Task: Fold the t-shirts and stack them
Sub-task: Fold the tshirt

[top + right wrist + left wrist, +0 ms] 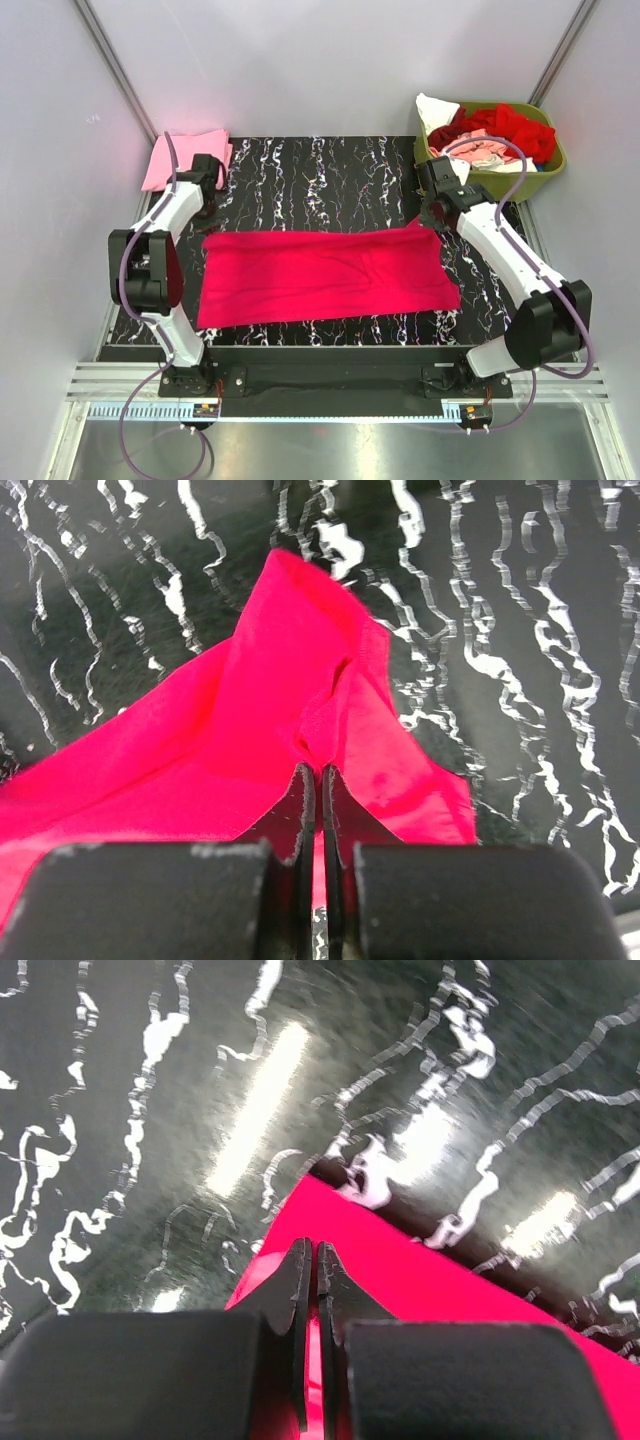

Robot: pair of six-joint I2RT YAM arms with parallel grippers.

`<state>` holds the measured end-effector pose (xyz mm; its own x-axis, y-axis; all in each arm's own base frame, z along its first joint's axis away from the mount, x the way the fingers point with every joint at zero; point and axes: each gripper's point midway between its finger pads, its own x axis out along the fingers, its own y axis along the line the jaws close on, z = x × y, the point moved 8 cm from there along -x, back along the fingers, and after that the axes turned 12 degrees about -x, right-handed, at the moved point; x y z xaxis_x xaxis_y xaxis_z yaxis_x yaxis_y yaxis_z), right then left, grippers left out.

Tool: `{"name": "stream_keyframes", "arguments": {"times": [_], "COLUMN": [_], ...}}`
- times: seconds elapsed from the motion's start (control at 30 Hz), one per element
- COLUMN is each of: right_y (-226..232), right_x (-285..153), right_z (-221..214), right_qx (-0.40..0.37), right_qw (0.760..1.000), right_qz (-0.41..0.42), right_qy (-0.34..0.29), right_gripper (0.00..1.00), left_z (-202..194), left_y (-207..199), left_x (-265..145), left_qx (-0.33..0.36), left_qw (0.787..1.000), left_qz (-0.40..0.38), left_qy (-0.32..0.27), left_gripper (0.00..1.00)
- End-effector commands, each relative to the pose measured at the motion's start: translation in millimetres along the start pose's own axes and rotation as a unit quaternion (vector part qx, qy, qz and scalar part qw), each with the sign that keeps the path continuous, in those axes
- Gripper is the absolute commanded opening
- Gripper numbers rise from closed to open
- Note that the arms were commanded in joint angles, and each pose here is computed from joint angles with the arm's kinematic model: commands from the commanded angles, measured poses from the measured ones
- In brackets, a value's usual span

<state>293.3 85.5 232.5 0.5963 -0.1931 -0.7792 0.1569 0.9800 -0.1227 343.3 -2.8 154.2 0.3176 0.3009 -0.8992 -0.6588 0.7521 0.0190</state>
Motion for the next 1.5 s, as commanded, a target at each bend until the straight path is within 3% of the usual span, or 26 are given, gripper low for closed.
{"name": "stream_keyframes", "arguments": {"times": [0.0,0.27,0.7,1.07,1.13,1.17,1.2,1.23,1.3,1.37,1.47], "right_y": [-21,-24,-25,-35,-38,-39,-40,-44,-45,-43,-31], "right_x": [-12,-12,5,-1,-6,-7,-8,-13,-21,-32,-31], "right_z": [7,11,-23,-49,-59,-68,-72,-79,-74,-60,-48], "right_qx": [0.028,0.027,0.015,0.022,0.025,0.03,0.035,0.042,0.057,0.073,0.079], "right_qw": [0.997,0.998,0.999,0.998,0.998,0.997,0.997,0.997,0.997,0.997,0.997], "right_qz": [-0.054,-0.045,-0.044,-0.051,-0.049,-0.049,-0.045,-0.046,-0.037,-0.019,0.019], "right_qy": [-0.038,-0.035,0.0,0.018,0.032,0.045,0.046,0.044,0.024,0.004,0.005], "right_gripper": [0.0,0.0,0.0,0.0,0.15,0.39,0.54,0.7,0.86,0.89,0.9], "left_z": [6,12,-7,-31,-42,-49,-53,-54,-58,-56,-49], "left_y": [-9,-15,20,41,51,60,65,68,77,81,77], "left_x": [-13,-20,-35,-41,-41,-44,-46,-48,-58,-68,-75], "left_qx": [0.006,0.011,-0.001,-0.014,-0.016,-0.025,-0.029,-0.038,-0.047,-0.053,-0.054], "left_qw": [0.999,0.999,0.997,0.998,0.998,0.997,0.997,0.996,0.995,0.995,0.995], "left_qz": [-0.024,-0.012,0.021,0.03,0.045,0.057,0.061,0.062,0.06,0.052,0.036], "left_qy": [-0.04,-0.049,-0.072,-0.06,-0.046,-0.043,-0.042,-0.046,-0.057,-0.072,-0.08], "left_gripper": [0.0,0.0,0.0,0.02,0.11,0.18,0.18,0.36,0.52,0.6,0.6]}}
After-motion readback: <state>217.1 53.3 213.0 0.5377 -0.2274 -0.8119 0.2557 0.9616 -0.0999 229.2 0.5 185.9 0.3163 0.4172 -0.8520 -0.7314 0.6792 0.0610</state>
